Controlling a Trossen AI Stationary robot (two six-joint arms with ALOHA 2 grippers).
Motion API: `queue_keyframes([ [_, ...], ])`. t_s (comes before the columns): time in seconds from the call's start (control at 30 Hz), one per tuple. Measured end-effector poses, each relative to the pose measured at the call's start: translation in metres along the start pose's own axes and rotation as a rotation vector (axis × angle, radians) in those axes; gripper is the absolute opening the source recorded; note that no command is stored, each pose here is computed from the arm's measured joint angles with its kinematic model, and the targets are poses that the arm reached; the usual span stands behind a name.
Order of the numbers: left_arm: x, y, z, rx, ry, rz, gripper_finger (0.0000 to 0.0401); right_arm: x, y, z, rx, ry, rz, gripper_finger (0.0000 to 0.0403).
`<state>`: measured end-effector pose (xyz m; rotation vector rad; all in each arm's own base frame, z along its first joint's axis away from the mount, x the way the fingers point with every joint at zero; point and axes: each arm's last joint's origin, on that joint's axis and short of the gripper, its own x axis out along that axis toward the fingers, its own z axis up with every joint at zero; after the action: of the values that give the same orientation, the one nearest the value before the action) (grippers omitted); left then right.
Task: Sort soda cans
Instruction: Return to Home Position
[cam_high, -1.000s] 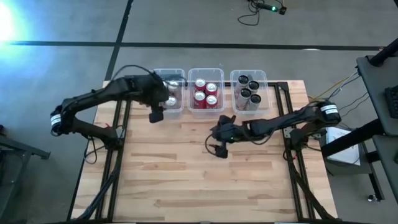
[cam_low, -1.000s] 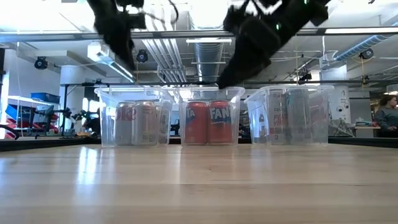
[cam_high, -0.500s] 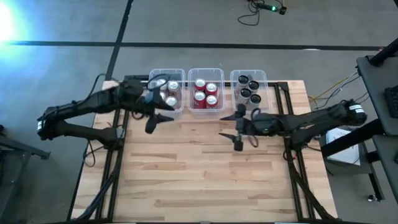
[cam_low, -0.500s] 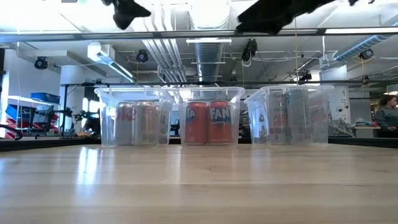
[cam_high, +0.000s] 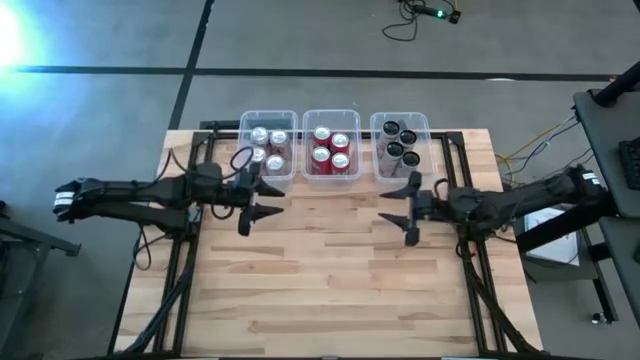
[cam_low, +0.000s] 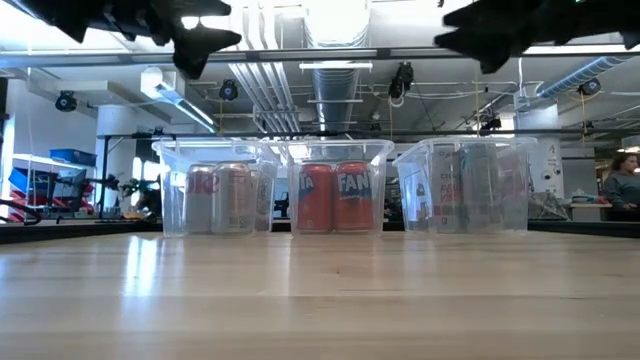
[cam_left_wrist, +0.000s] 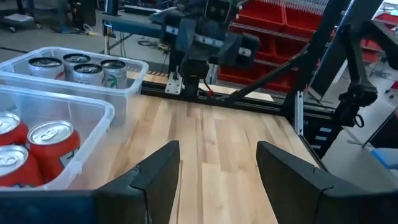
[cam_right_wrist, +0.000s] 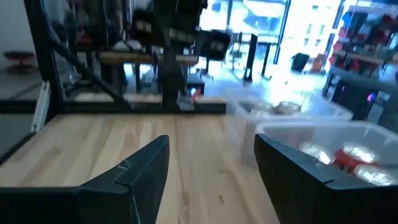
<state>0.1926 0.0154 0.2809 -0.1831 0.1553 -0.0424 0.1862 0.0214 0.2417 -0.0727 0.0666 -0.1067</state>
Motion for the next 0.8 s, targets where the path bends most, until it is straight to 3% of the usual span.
queue_keyframes([
  [0.17, -0.013, -0.002, 0.001, 0.018, -0.022, -0.003, 0.0198, -0.025, -0.007, 0.013, 0.003, -0.067, -0.004, 0.0226],
  [0.3, -0.036, -0.008, 0.017, 0.061, -0.031, 0.011, 0.0198, -0.046, -0.014, 0.022, 0.017, -0.121, -0.007, 0.0230],
  [0.43, -0.054, -0.011, 0.025, 0.091, -0.114, 0.047, 0.0198, -0.079, -0.023, 0.030, 0.054, -0.207, -0.012, 0.0235],
  [0.6, -0.053, -0.006, -0.003, 0.062, -0.134, 0.051, 0.0198, -0.093, -0.026, 0.016, 0.101, -0.238, -0.006, 0.0229],
  [0.8, -0.044, 0.003, -0.048, -0.019, -0.232, 0.027, 0.0198, -0.092, -0.023, -0.020, 0.165, -0.216, 0.008, 0.0216],
])
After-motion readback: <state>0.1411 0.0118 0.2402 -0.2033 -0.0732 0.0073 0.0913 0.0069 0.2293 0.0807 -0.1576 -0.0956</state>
